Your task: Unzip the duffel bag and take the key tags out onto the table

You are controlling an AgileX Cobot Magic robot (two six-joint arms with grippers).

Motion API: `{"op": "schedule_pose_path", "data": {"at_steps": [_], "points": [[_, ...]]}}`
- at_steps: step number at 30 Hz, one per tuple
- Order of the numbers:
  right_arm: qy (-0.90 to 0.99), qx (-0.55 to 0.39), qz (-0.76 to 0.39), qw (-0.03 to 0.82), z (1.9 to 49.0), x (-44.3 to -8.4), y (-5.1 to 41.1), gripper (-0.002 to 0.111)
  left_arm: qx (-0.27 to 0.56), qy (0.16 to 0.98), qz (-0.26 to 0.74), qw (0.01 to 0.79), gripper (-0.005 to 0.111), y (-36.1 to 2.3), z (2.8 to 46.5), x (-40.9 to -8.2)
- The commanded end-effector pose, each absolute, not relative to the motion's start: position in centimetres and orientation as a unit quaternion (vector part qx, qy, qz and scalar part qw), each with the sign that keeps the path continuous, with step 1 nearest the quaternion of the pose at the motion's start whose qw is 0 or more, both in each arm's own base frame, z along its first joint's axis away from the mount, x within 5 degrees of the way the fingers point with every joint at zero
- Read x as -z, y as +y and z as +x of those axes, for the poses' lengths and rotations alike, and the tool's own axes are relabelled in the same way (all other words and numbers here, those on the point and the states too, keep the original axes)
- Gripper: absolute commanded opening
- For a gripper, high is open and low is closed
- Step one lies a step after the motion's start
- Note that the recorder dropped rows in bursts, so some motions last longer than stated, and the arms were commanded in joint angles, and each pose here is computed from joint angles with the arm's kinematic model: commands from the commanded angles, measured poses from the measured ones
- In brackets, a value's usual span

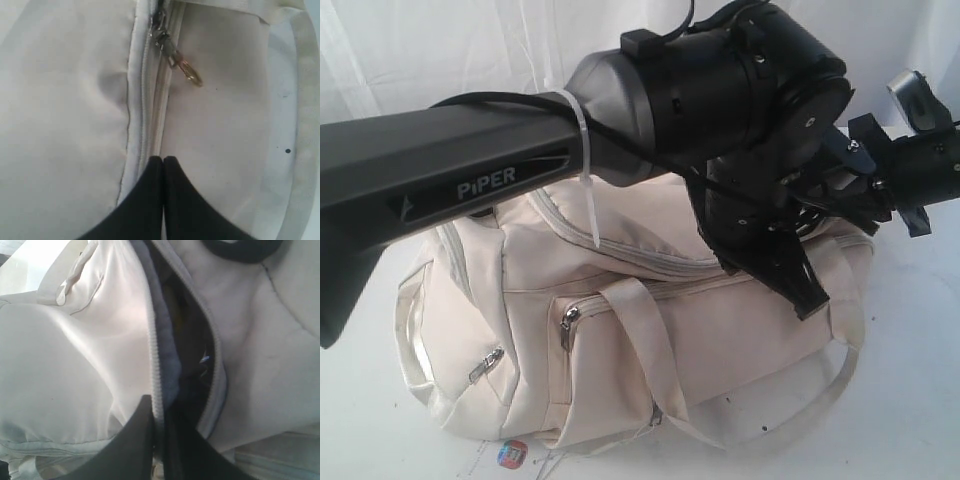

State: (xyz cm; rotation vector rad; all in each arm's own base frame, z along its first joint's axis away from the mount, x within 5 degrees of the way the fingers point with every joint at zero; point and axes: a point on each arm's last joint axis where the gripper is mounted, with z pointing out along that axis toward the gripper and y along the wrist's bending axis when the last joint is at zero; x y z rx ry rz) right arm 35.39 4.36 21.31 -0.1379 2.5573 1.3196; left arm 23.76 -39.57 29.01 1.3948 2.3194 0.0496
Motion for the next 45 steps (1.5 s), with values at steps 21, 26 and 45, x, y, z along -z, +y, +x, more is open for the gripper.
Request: {"op": "schedule_pose_path", "data": {"at_steps": [21, 26, 45], "points": [[0.879, -0.459, -0.028, 0.129, 35.5, -21.3, 4.4, 0.0, 0.073, 0.835, 0.498, 0.221, 0.052, -42.1, 23.5, -26.9], [0.877, -0.462, -0.024, 0.129, 35.5, -21.4, 4.4, 0.0, 0.068, 0.833, 0.496, 0.237, 0.052, -42.5, 23.9, -26.4], [0.876, -0.464, -0.022, 0.128, 35.5, -21.4, 4.4, 0.0, 0.048, 0.839, 0.46, 0.287, 0.047, -43.5, 25.5, -24.2]]}}
